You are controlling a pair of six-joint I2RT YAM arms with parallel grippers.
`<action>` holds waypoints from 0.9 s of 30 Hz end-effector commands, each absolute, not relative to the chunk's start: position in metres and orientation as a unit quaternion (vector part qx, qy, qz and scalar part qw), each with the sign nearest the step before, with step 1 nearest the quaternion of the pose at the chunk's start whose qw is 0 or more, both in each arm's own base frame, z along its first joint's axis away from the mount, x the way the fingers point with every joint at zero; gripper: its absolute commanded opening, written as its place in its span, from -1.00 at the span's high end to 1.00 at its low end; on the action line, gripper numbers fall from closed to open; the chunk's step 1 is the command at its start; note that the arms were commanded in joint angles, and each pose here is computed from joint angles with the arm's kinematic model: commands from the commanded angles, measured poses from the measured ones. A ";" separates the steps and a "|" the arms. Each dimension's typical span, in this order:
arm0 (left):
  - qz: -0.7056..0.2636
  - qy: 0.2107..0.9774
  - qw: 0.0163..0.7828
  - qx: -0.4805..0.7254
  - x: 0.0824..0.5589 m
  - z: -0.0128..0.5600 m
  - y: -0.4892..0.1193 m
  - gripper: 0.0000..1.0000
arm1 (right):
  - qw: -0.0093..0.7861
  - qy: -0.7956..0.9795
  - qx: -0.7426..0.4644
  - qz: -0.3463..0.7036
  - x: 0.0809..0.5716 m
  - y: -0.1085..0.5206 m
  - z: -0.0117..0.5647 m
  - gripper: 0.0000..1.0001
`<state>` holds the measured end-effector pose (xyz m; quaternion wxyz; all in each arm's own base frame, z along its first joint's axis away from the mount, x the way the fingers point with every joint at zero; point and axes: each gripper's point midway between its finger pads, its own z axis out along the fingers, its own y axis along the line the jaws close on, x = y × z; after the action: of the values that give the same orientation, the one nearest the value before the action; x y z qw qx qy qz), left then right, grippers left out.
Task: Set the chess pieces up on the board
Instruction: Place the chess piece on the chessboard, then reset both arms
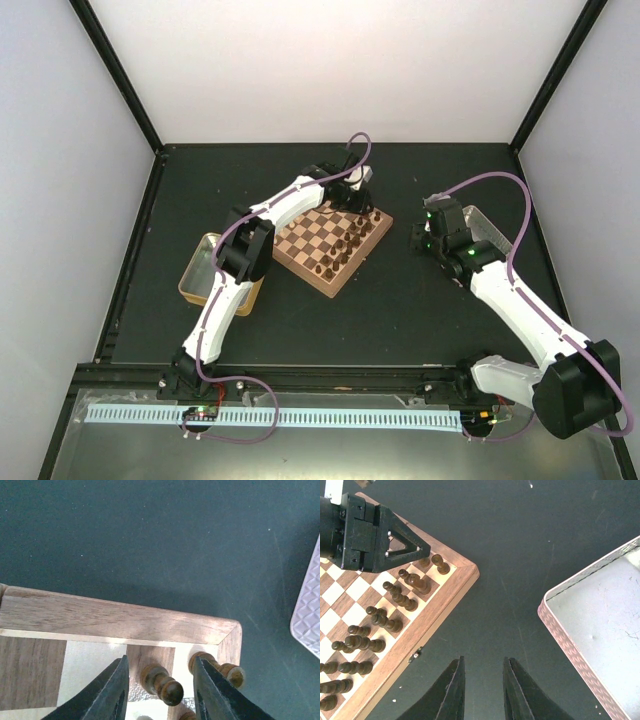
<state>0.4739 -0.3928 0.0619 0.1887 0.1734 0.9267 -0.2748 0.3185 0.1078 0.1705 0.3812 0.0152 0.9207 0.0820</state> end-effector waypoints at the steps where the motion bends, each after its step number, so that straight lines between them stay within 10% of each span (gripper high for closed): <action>1: -0.317 0.900 0.242 0.174 0.489 0.122 -0.403 0.19 | 0.392 0.916 0.015 0.082 0.322 0.106 0.178 0.55; 18: -0.282 0.876 0.363 0.148 0.456 0.301 -0.297 -0.27 | 0.403 0.907 0.051 0.113 0.335 0.115 0.204 0.43; 23: -0.223 0.895 0.368 0.117 0.408 0.304 -0.244 -0.94 | 0.376 0.909 0.052 0.174 0.339 0.139 0.227 0.32; 27: -0.210 0.883 0.407 0.108 0.370 0.308 -0.212 -0.98 | 0.357 0.912 0.063 0.195 0.339 0.146 0.232 0.18</action>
<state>0.3971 -0.2441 0.3212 0.3923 0.1217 0.8764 -0.2516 0.3444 0.1365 0.2275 0.3856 0.0498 0.9073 0.1599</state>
